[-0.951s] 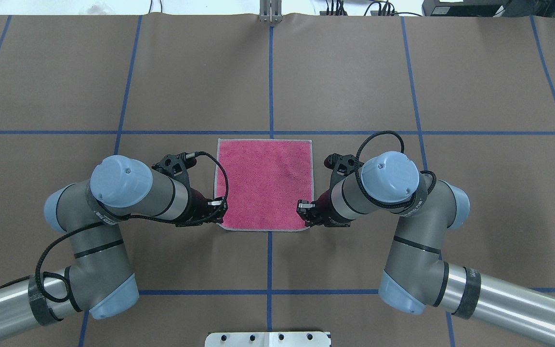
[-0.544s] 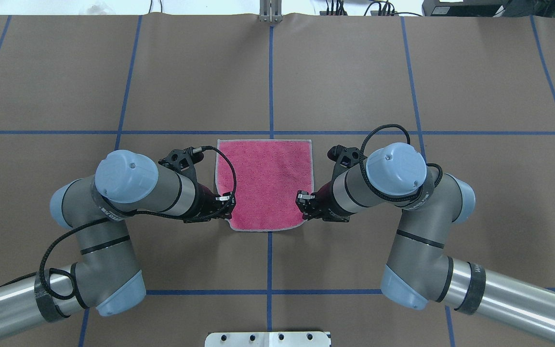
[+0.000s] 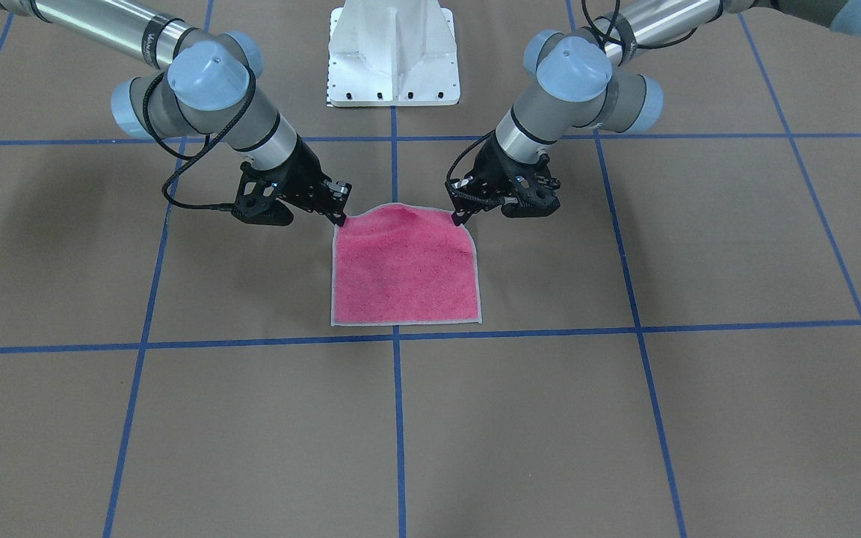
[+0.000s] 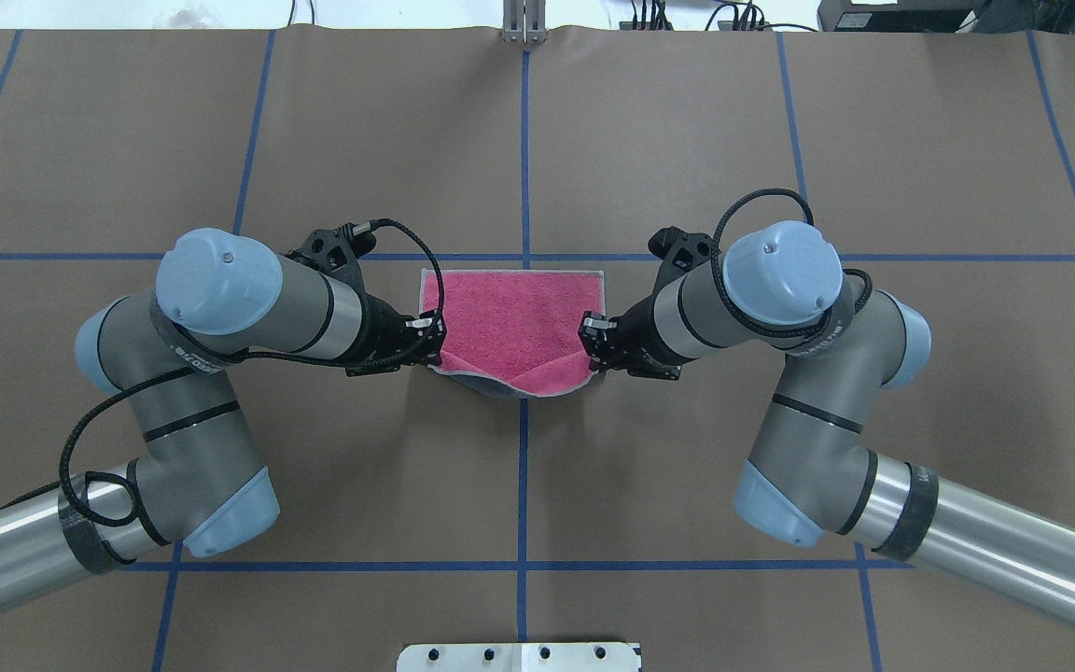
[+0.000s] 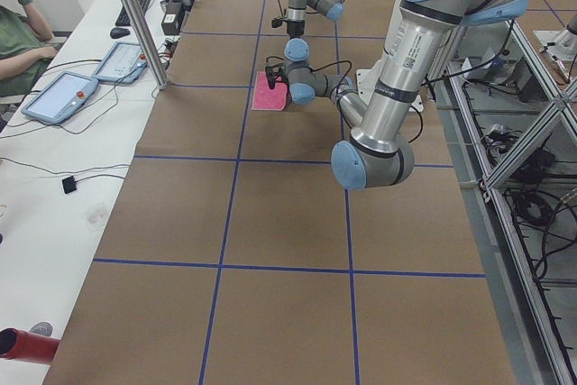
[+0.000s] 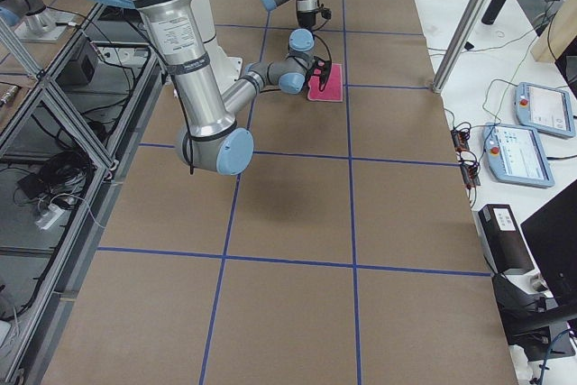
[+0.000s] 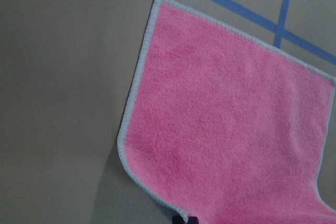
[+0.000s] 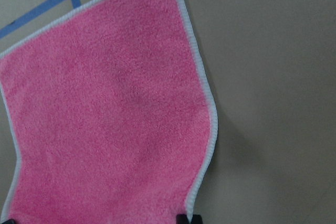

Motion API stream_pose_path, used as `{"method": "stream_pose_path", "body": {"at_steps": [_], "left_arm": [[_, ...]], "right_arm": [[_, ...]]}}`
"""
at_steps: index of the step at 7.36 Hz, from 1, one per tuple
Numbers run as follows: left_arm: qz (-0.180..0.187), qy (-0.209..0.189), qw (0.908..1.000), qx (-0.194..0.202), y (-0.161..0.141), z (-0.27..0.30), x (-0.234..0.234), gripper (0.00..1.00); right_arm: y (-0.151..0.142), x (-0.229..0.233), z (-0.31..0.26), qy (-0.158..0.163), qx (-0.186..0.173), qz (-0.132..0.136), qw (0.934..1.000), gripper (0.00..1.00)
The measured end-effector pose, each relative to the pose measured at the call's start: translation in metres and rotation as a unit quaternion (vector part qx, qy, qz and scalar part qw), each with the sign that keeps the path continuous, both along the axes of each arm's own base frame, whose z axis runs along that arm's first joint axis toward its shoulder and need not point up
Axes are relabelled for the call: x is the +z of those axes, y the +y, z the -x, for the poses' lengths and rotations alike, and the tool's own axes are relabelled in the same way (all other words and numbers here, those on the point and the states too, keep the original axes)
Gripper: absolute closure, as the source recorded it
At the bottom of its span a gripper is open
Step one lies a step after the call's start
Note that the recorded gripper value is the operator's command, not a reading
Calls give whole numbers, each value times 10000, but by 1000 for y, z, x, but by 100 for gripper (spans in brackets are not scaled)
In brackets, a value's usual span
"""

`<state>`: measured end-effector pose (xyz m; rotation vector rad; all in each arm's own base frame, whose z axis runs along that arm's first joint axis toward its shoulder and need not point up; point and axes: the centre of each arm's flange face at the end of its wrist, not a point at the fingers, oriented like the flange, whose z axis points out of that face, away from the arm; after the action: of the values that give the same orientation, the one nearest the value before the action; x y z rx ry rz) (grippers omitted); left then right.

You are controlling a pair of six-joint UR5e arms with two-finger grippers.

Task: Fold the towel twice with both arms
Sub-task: 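Grasp the towel edges with both grippers and lift them up, then fold the lifted edges away from the robot and release both grippers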

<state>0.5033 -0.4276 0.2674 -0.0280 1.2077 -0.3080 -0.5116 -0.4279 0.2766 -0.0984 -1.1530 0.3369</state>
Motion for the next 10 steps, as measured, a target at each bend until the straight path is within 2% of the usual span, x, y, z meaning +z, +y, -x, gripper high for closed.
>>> {"method": "stream_pose_path", "body": {"at_steps": [2, 6, 8, 10], "left_arm": [[45, -73, 9999, -125, -22, -3, 2, 100], [168, -243, 9989, -363, -60, -2, 13, 100], [216, -312, 9984, -410, -67, -2, 21, 100], [242, -348, 9983, -411, -69, -4, 25, 100]], "right_arm": [[-28, -5, 5, 56, 154, 26, 9999, 100], [-57, 11, -1, 145, 345, 46, 9993, 100], [-74, 33, 3, 103, 428, 9, 9990, 100], [-82, 32, 4, 52, 475, -17, 9989, 100]]}}
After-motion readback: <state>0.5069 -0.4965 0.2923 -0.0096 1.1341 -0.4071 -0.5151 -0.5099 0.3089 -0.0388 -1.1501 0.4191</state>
